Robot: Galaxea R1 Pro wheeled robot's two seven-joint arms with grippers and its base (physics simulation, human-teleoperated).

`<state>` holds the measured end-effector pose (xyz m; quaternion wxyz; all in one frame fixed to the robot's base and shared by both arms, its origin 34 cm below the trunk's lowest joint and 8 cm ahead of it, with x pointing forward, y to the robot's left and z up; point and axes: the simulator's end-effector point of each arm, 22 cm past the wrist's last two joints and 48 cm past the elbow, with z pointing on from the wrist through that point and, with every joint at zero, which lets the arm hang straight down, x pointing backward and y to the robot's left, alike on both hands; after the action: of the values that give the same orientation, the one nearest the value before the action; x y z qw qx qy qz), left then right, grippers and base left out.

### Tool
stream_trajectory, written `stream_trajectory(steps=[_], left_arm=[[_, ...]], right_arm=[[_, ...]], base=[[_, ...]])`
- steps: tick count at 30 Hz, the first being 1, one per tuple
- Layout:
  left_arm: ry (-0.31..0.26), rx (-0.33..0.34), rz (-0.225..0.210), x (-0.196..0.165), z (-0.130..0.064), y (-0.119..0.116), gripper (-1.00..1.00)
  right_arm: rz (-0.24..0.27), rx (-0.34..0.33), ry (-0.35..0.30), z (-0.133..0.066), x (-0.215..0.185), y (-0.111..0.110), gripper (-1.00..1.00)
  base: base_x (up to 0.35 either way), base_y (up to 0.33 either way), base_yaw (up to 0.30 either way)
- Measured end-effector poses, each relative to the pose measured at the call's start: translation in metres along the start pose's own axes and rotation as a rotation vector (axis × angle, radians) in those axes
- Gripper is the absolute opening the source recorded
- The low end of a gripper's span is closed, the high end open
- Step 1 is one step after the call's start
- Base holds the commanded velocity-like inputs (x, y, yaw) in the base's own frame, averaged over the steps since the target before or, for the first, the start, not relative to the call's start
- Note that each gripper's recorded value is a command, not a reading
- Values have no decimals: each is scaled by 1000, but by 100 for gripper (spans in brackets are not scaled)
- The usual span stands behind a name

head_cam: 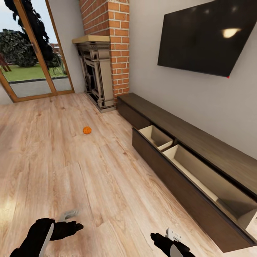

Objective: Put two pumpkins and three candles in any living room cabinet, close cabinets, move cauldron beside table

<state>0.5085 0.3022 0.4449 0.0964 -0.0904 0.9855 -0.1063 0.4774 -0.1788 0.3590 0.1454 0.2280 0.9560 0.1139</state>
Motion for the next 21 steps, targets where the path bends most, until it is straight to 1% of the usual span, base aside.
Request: stream_trajectory(steps=[3, 7, 10, 21], left_arm=[[-3, 1, 1, -1, -1, 0, 100], [-7, 1, 2, -2, -2, -1, 100], [-10, 2, 2, -3, -3, -1, 100], [-23, 6, 4, -7, -7, -3, 100]], right_arm=[[-8, -4, -1, 0, 0, 3, 100], [-46, -15, -26, -1, -2, 10, 100], [-62, -19, -35, -2, -3, 13, 100], [-71, -26, -48, -5, -7, 17, 100]], base=[[0, 0, 243], [0, 0, 242], [0, 0, 240], [0, 0, 215]])
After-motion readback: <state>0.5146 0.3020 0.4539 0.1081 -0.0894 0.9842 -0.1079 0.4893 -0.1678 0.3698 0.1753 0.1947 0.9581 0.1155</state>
